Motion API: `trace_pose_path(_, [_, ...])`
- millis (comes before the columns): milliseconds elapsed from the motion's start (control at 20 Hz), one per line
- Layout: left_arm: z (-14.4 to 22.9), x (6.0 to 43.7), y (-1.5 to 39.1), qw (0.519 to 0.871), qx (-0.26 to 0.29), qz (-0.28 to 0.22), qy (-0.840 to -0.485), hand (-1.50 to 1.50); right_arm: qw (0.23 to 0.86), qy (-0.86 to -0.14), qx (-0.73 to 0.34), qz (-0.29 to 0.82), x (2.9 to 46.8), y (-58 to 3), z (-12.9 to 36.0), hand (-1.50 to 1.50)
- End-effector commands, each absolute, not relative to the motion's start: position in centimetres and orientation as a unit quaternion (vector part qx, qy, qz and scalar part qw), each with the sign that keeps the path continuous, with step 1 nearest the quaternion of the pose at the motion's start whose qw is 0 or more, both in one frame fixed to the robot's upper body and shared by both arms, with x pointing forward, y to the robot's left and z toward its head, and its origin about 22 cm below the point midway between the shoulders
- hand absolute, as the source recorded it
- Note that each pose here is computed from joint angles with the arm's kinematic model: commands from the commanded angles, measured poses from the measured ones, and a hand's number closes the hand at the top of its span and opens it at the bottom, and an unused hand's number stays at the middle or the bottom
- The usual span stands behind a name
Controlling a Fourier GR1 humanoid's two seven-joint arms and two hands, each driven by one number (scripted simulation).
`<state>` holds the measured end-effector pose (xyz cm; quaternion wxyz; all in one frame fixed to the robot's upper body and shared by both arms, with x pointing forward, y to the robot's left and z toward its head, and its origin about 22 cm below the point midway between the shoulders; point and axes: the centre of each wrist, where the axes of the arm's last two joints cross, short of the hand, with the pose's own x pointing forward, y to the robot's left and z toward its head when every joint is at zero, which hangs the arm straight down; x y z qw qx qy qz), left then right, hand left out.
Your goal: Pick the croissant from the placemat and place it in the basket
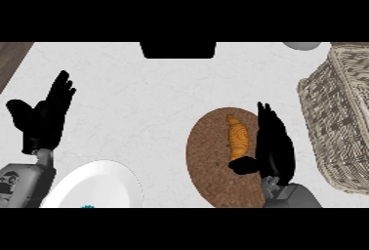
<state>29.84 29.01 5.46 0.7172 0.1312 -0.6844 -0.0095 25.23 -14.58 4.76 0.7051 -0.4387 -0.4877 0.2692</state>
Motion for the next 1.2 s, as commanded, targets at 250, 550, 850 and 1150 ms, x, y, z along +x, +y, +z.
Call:
trace_pose_path(250, [5.5, 28.2, 27.4, 0.722, 0.124, -0.010, -0.680, 0.00, 0.703, -0.500, -0.434, 0.259, 24.7, -13.6, 2.3, -1.50])
trace_pose_path(550, [4.6, 27.8, 29.1, 0.720, 0.126, -0.010, -0.683, 0.00, 0.713, -0.476, -0.442, 0.265, 25.3, -12.7, 2.3, -1.50])
trace_pose_path(850, [5.5, 27.6, 29.1, 0.712, 0.124, -0.014, -0.691, 0.00, 0.712, -0.459, -0.459, 0.267, 26.7, -13.3, -0.5, -1.50])
trace_pose_path(1150, [5.4, 26.9, 27.5, 0.717, 0.132, -0.011, -0.684, 0.00, 0.716, -0.445, -0.457, 0.285, 27.8, -14.3, -0.3, -1.50])
